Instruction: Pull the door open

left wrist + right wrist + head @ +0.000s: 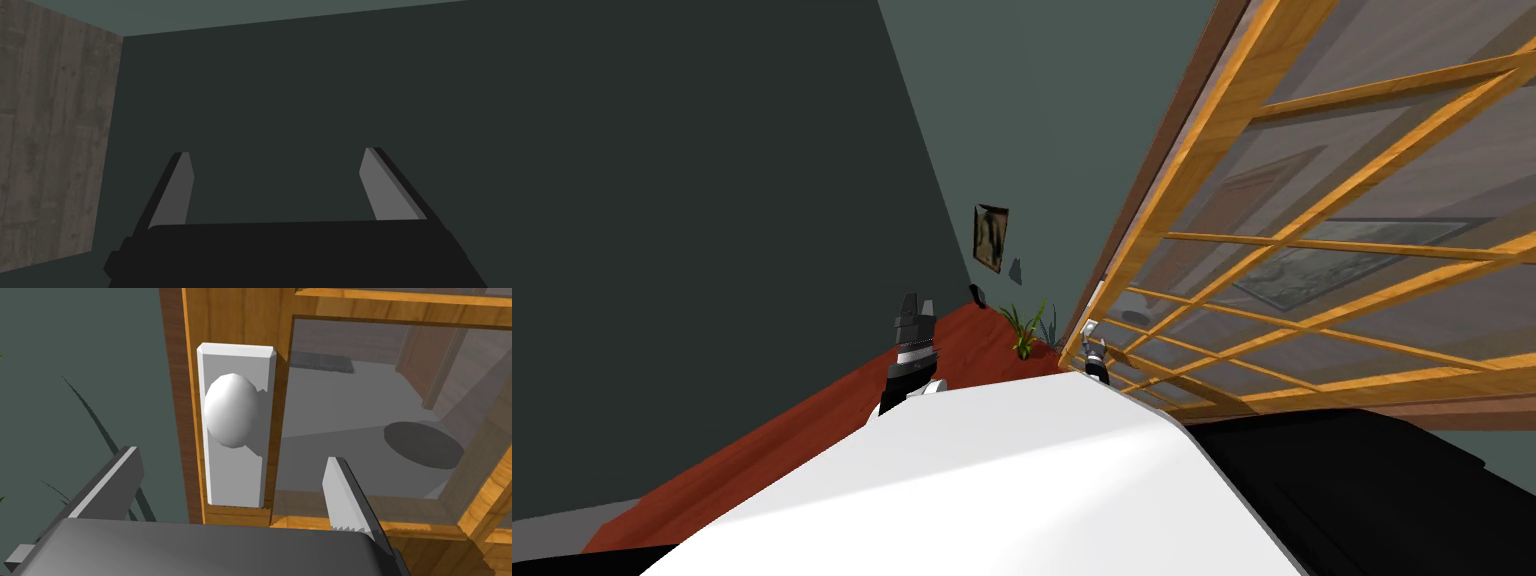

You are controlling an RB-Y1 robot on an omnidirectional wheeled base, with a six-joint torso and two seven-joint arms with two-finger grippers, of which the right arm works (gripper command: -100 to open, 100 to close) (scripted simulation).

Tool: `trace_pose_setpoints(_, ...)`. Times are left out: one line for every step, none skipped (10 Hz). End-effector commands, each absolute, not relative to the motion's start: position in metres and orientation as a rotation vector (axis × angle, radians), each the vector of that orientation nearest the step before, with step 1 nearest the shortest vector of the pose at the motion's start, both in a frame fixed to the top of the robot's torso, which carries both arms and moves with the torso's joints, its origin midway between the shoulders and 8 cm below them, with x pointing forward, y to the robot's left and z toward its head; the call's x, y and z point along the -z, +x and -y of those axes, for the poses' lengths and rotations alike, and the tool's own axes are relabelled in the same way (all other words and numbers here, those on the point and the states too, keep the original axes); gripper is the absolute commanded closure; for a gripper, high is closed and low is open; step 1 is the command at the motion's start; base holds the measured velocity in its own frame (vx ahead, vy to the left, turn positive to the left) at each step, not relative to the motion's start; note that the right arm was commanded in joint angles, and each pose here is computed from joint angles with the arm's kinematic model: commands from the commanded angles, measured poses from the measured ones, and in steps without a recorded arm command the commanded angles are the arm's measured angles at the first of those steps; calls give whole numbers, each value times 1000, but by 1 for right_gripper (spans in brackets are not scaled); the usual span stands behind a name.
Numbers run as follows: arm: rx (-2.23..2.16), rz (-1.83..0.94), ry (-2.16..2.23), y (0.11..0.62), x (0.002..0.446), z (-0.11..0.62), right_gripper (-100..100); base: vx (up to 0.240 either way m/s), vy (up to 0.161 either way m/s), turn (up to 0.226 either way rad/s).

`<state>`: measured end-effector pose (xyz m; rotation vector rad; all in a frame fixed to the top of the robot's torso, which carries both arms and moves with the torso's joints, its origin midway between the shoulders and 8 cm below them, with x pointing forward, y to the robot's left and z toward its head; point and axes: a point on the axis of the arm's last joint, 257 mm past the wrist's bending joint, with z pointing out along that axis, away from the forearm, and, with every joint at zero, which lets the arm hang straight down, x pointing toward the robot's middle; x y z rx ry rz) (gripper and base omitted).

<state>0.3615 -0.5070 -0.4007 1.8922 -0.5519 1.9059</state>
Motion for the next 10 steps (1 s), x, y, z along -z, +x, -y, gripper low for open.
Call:
trace_pose_setpoints(-1918, 535, 1901, 367, 400, 497, -100, 196, -129, -109)
trace_pose_setpoints(-1925, 527, 1905, 370, 400, 492, -100, 188, -131, -107)
trace_pose_setpoints(-1930, 521, 1908, 372, 400, 489, -100, 182, -115, -68)
trace_pose_setpoints(-1933, 517, 1910, 373, 400, 487, -100, 175, -114, -39)
trace_pose_setpoints(-1931, 520, 1908, 371, 400, 488, -100, 74, -49, -2)
trace_pose_setpoints(-1931, 520, 1908, 371, 400, 488, 100, -14, 12, 7)
trace_pose_setpoints(-1931, 520, 1908, 371, 400, 488, 100, -26, 24, 20)
trace_pose_setpoints(-1931, 520, 1908, 371, 400, 488, 100, -19, 13, -7)
trace_pose_setpoints(-1931, 520, 1908, 371, 400, 488, 100, -11, 7, -1)
trace_pose_setpoints(-1931, 520, 1908, 371, 400, 488, 100, 0, 0, 0)
